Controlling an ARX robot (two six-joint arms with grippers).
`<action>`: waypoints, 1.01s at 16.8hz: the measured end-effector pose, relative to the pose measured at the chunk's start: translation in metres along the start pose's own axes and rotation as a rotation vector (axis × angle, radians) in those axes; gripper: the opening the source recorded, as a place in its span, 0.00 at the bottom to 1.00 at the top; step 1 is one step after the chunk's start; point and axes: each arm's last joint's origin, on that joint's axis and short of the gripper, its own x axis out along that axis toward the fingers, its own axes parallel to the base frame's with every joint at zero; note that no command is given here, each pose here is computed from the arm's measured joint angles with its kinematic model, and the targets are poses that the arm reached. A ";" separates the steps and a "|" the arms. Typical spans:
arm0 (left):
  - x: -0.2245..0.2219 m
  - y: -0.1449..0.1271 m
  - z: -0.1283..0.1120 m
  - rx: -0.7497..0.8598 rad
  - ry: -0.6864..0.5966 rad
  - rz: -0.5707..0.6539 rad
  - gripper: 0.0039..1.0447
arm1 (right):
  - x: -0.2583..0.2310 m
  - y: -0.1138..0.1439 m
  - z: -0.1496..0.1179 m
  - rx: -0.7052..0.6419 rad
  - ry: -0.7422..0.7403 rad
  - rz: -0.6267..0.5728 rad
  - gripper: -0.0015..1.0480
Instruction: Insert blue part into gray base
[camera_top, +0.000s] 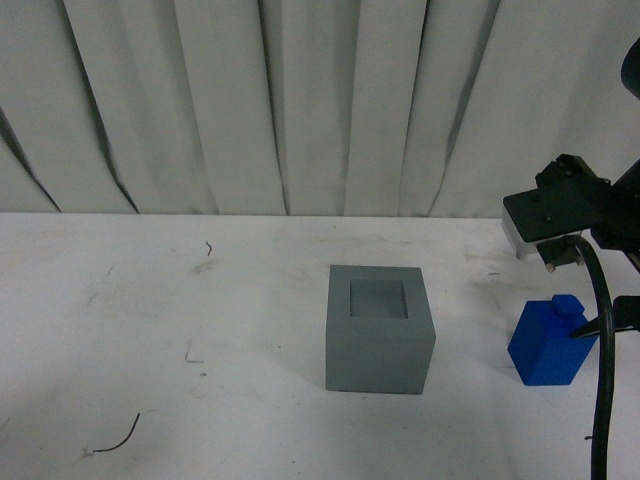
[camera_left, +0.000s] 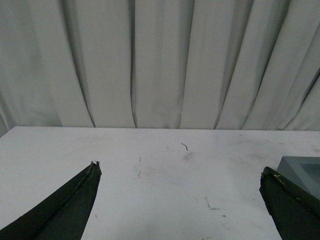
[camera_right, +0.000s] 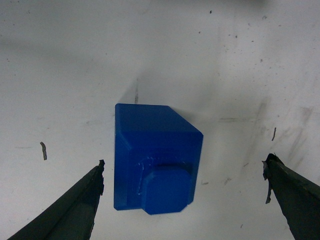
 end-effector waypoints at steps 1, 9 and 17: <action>0.000 0.000 0.000 0.000 0.000 0.000 0.94 | 0.007 0.001 -0.002 -0.005 -0.001 0.008 0.94; 0.000 0.000 0.000 0.000 0.000 0.000 0.94 | 0.024 0.012 -0.005 0.015 -0.017 0.072 0.94; 0.000 0.000 0.000 0.000 0.000 0.000 0.94 | 0.025 0.017 -0.014 0.039 -0.001 0.083 0.46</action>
